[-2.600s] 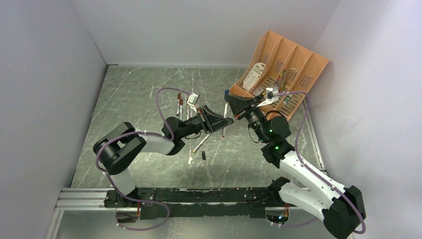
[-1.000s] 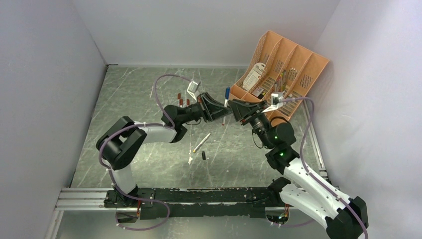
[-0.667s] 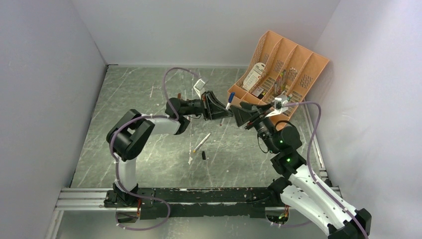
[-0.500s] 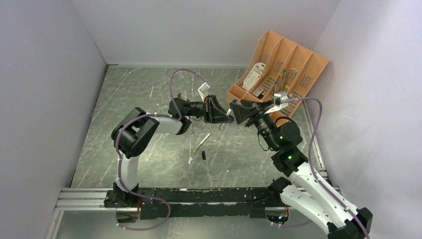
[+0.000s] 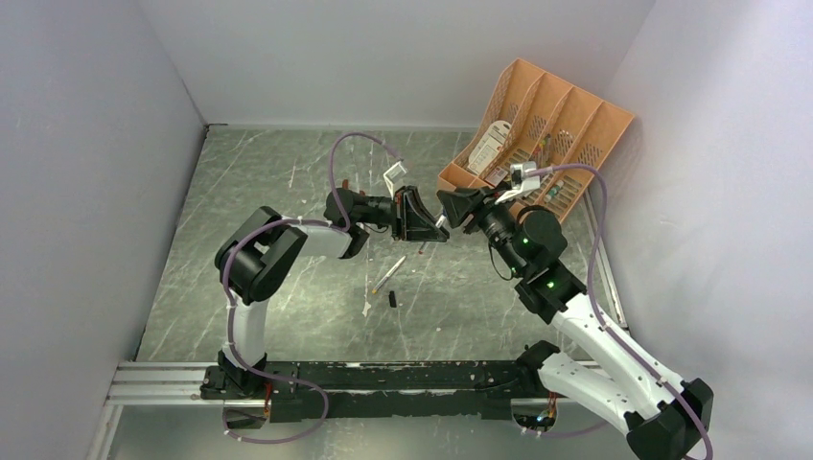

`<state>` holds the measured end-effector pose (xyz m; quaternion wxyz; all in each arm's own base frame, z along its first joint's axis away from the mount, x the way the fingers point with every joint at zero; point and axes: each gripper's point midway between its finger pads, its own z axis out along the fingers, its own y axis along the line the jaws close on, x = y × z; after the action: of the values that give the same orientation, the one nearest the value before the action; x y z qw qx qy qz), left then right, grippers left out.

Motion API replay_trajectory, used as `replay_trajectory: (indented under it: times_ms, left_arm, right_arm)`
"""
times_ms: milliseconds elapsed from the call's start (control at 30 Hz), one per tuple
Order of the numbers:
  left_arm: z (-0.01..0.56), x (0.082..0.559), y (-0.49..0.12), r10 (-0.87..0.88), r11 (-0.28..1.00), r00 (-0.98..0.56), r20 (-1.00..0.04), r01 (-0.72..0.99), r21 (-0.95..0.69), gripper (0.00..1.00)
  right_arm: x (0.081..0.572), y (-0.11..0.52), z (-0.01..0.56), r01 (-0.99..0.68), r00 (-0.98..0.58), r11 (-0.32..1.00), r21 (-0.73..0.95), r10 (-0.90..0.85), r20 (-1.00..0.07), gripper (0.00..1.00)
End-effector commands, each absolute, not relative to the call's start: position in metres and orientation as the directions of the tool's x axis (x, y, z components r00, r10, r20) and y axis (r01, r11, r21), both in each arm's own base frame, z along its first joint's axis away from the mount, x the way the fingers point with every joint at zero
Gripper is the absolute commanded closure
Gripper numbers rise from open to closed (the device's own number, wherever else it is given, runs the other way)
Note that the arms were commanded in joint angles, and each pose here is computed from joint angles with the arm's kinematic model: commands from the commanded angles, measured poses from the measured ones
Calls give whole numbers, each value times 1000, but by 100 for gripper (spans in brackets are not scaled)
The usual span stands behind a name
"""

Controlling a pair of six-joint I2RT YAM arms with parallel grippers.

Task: Insert the pens into the pen caps

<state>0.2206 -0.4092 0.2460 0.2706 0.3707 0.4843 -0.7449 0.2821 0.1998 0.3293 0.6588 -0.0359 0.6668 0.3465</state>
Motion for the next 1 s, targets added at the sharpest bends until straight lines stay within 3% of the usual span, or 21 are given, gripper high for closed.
replay_trajectory:
  times_ms: [0, 267, 400, 433, 967]
  left_arm:
    - [291, 202, -394, -220, -462, -349, -911, 860, -218, 93]
    - [296, 205, -395, -239, -454, -352, -905, 864, -216, 93]
    - [299, 204, -394, -244, -456, -345, -906, 866, -207, 93]
    - [299, 204, -394, -244, -456, -347, -906, 865, -208, 93]
    - [358, 211, -396, -346, -473, -243, -906, 879, -56, 93]
  right_arm:
    - [279, 199, 329, -508, -138, 751, 422, 413, -900, 53]
    - [277, 207, 315, -527, -187, 734, 430, 393, -900, 72]
    - [277, 210, 309, -529, -205, 727, 438, 391, -897, 98]
    - [277, 211, 308, -528, -209, 726, 440, 391, -896, 100]
    - [253, 238, 222, -525, -486, 640, 561, 316, -815, 100]
